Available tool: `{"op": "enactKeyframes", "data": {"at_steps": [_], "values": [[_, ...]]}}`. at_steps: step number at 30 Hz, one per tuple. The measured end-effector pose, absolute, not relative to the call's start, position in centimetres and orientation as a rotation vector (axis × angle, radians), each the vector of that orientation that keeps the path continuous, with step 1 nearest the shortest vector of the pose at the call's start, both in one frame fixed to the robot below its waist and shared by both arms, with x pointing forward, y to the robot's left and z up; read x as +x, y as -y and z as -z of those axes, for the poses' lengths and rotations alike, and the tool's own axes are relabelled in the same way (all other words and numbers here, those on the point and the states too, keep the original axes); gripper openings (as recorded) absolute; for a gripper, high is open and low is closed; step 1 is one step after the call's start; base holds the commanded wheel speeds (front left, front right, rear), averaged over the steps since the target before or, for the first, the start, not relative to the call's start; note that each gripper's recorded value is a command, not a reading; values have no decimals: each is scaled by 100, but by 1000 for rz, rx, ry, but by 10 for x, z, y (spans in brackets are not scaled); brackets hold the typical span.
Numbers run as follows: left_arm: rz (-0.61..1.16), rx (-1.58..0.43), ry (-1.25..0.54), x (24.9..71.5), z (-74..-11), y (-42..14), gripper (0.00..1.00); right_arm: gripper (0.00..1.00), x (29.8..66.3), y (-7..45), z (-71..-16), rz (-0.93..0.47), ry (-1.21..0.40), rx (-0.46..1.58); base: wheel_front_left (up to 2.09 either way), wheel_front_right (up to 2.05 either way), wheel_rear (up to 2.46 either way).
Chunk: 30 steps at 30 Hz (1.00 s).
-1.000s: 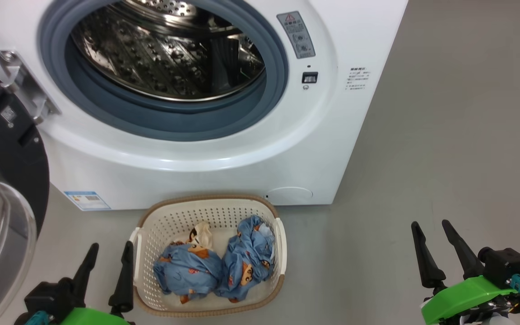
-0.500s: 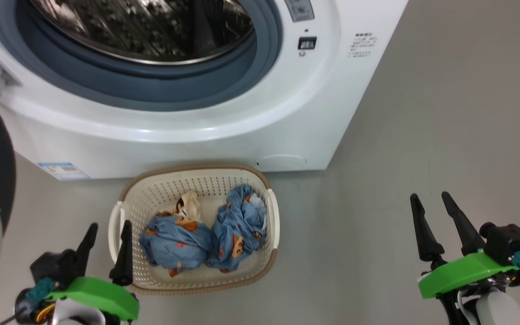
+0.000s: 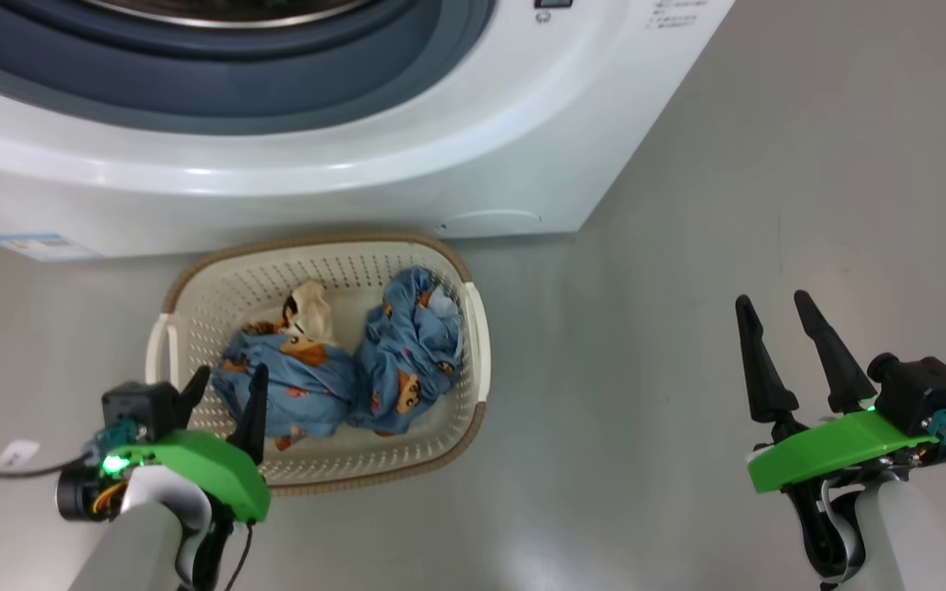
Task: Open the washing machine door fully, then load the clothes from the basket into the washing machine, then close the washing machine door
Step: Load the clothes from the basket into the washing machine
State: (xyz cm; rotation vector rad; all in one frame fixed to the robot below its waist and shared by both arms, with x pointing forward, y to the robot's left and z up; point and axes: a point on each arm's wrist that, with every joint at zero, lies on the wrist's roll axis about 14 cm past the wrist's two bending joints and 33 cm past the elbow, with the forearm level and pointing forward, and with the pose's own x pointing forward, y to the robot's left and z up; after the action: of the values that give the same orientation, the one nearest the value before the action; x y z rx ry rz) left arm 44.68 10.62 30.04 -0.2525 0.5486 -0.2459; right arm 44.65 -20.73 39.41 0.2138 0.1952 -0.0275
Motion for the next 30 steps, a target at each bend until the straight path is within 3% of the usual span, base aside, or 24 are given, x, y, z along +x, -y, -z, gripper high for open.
{"op": "enactKeyframes", "data": {"at_steps": [30], "values": [[314,-133,-967,461,-172,-87,100,100,473,210,-321,43,-318,200,0,0,0]]}}
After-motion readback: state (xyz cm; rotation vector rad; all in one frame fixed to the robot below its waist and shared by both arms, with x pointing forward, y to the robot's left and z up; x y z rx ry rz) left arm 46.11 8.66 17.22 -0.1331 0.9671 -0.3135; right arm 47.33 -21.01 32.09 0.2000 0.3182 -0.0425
